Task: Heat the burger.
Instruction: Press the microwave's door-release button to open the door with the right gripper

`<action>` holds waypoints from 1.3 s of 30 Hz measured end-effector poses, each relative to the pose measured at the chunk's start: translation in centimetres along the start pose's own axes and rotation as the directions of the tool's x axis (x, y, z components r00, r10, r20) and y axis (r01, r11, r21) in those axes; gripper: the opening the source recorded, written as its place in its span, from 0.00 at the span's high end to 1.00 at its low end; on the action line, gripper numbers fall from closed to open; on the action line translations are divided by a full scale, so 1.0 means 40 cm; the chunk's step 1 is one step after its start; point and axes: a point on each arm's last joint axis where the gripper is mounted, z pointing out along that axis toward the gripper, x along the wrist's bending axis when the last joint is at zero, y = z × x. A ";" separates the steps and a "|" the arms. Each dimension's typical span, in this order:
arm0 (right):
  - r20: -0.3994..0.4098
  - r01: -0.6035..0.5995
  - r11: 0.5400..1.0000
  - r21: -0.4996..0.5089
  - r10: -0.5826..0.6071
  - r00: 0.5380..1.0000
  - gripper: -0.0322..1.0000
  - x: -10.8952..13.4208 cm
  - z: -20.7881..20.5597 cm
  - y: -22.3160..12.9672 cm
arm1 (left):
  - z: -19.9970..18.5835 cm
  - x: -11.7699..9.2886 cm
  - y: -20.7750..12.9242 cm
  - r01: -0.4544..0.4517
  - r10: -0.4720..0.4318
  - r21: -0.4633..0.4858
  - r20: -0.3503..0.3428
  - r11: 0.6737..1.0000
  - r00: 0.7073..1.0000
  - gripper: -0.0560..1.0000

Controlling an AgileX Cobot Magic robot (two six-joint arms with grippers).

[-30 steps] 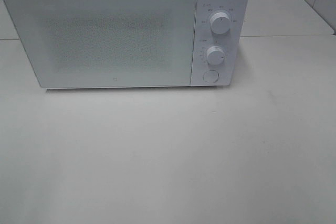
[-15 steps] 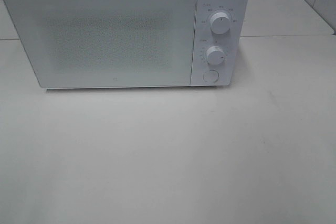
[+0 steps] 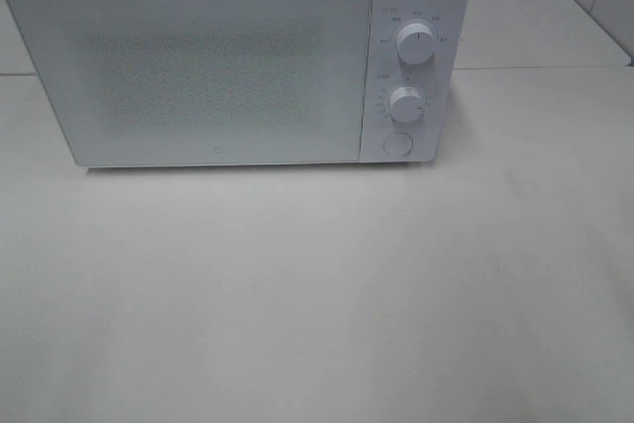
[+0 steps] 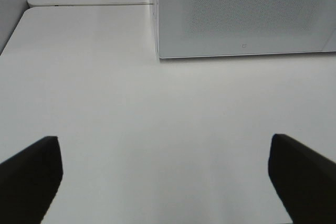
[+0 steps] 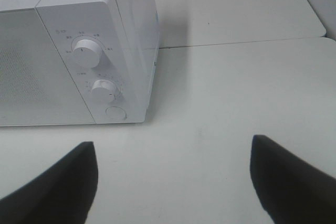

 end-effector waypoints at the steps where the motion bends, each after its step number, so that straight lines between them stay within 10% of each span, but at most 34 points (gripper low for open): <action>1: -0.001 0.001 1.000 0.014 -0.001 1.000 0.22 0.001 0.025 0.003 | 0.000 0.000 0.000 0.000 0.000 0.000 0.000 1.000 1.000 0.01; 16: -0.016 -0.001 1.000 0.012 0.002 1.000 0.22 0.009 0.165 0.016 | 0.000 0.000 0.000 0.000 0.000 0.000 0.000 1.000 1.000 0.01; 39: -0.018 0.044 0.967 -0.249 -0.050 0.999 0.22 0.005 0.361 -0.105 | 0.000 0.000 0.000 0.000 0.000 0.000 0.000 1.000 1.000 0.01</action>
